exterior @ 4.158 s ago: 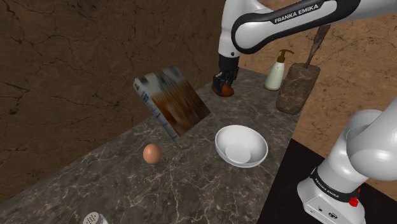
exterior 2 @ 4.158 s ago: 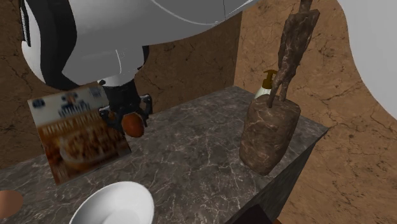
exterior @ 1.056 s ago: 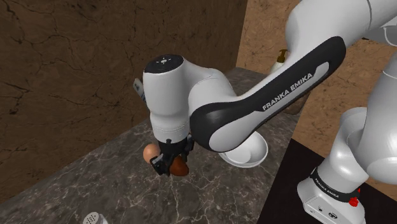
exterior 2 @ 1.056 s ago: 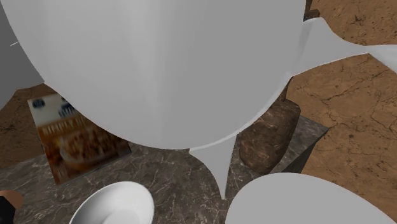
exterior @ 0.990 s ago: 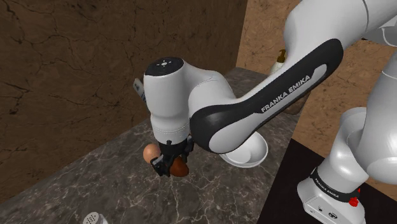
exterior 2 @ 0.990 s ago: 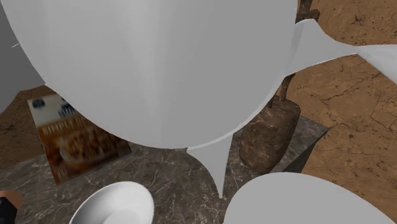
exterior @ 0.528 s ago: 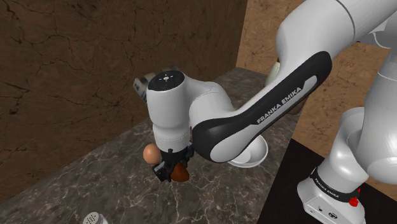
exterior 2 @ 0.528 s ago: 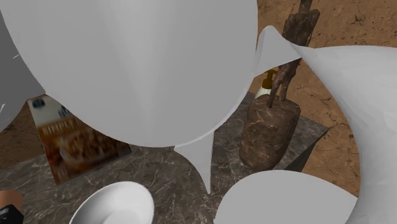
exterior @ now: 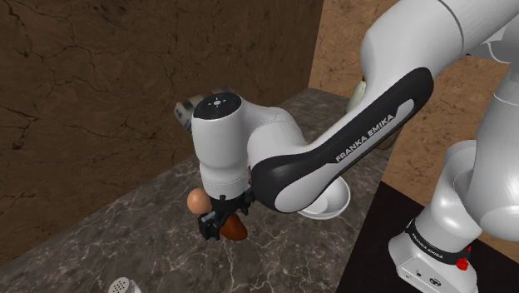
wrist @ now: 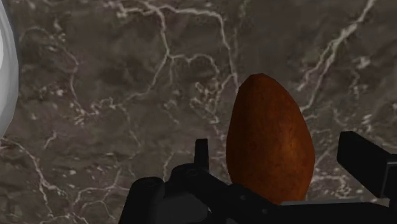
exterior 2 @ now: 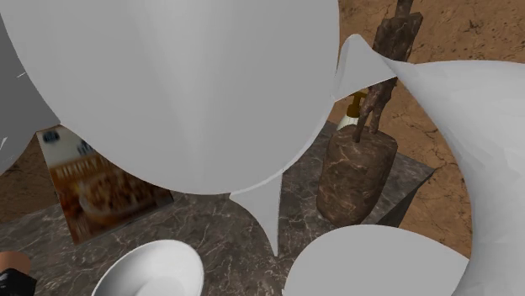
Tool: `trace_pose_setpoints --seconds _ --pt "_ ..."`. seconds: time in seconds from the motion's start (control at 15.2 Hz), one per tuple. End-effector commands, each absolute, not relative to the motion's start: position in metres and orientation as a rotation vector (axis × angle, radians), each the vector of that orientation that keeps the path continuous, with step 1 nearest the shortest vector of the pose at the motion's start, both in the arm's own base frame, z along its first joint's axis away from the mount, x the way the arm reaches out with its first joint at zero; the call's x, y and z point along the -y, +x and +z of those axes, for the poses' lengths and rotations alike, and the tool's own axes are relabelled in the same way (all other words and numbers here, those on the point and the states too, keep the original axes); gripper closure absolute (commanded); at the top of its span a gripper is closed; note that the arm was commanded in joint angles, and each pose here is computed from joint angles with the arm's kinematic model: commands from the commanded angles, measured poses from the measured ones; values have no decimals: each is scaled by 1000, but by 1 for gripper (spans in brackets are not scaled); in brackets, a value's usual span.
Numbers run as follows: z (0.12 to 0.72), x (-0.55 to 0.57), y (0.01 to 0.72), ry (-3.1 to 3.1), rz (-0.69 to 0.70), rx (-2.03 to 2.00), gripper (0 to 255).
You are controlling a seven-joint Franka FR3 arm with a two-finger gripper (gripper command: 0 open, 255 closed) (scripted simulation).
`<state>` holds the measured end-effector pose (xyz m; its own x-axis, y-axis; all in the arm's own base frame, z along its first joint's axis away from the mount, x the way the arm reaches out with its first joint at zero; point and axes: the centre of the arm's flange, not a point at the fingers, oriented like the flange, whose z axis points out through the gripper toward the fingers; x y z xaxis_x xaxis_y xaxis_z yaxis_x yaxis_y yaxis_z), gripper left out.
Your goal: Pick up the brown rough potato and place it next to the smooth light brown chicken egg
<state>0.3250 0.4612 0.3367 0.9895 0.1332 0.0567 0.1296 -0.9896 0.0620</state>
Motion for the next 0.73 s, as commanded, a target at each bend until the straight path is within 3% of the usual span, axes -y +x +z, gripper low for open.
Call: trace_pose_setpoints --seconds 0.0,0.4,0.66 --pt "337 -461 325 3075 94 -203 0" --pt "387 -464 322 3075 94 -203 0" --pt "387 -464 322 3075 94 -203 0"
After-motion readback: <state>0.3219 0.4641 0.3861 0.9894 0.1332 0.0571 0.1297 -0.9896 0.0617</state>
